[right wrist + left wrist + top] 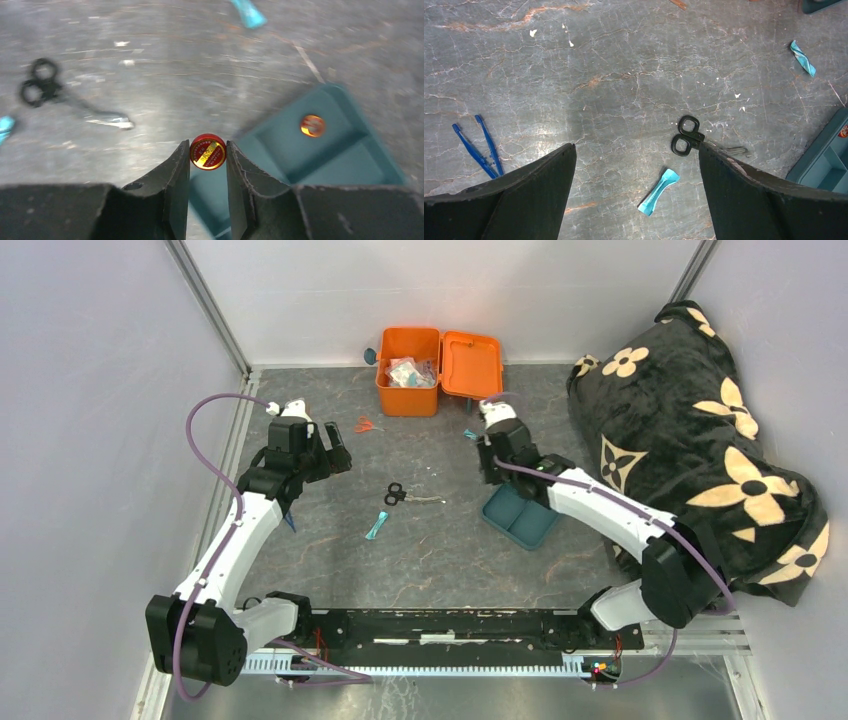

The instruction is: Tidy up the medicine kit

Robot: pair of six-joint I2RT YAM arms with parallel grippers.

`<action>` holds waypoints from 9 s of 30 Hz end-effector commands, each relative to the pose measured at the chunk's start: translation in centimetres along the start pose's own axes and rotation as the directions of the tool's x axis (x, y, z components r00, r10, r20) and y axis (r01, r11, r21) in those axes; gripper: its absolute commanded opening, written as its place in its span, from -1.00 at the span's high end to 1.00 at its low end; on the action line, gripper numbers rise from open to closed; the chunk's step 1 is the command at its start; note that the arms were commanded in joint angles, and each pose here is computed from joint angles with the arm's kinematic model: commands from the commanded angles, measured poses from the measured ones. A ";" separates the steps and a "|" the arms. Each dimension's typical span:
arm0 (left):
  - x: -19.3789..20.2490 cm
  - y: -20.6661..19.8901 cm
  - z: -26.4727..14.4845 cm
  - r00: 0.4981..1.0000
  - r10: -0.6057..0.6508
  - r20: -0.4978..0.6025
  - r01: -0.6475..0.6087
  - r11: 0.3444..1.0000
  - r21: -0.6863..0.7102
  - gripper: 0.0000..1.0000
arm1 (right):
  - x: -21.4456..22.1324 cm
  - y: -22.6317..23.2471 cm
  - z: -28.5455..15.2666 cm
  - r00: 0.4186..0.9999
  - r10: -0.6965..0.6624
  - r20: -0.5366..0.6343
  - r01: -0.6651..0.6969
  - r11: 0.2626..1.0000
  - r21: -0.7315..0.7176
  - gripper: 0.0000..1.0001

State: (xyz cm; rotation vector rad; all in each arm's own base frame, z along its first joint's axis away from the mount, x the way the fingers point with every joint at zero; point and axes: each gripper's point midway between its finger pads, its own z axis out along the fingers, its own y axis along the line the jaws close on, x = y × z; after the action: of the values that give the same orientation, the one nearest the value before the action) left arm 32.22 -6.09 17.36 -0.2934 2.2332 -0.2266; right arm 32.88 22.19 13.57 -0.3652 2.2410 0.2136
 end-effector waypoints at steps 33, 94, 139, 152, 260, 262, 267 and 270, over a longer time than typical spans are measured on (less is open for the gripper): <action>-0.9 0.4 -0.2 0.999 0.005 0.042 -0.005 1.000 -0.015 -1.00 | 5.2 -11.2 6.5 0.977 0.101 -0.187 -0.073 0.986 0.152 0.36; -1.7 1.0 -0.8 0.997 -0.002 0.081 0.007 0.999 -0.051 -1.00 | 4.9 13.8 10.9 0.713 -0.699 -0.052 0.562 0.614 -0.554 -0.30; 2.1 -2.5 0.1 0.991 -0.124 -0.059 0.132 0.980 0.147 -1.00 | 8.2 10.3 4.2 0.953 -0.259 -0.155 0.184 0.907 -0.379 0.84; 2.2 -2.5 0.0 0.991 -0.121 -0.059 0.129 0.980 0.151 -1.00 | 5.9 8.2 2.7 0.972 -0.212 -0.097 0.180 0.947 -0.267 0.86; 4.3 -4.0 0.4 0.979 -0.150 -0.135 0.179 0.957 0.230 -1.00 | 11.0 8.3 7.1 0.875 -0.387 -0.291 0.309 0.909 -0.279 0.96; 4.9 -4.7 0.8 0.974 -0.163 -0.158 0.200 0.946 0.254 -1.00 | 10.8 8.9 6.8 0.896 -0.348 -0.275 0.262 0.916 -0.305 1.00; 6.2 -6.9 1.7 0.964 -0.167 -0.208 0.226 0.925 0.306 -1.00 | 10.5 9.6 6.4 0.916 -0.307 -0.258 0.210 0.915 -0.345 1.00; 7.3 -8.7 2.3 0.959 -0.151 -0.239 0.227 0.913 0.338 -1.00 | 10.8 9.4 6.3 0.918 -0.299 -0.260 0.199 0.915 -0.350 1.00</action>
State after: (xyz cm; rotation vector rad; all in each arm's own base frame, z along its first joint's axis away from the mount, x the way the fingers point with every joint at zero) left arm 29.92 -13.44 12.02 -0.3139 2.3559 -0.6611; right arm 29.12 31.13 2.25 -0.9302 2.3890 0.3461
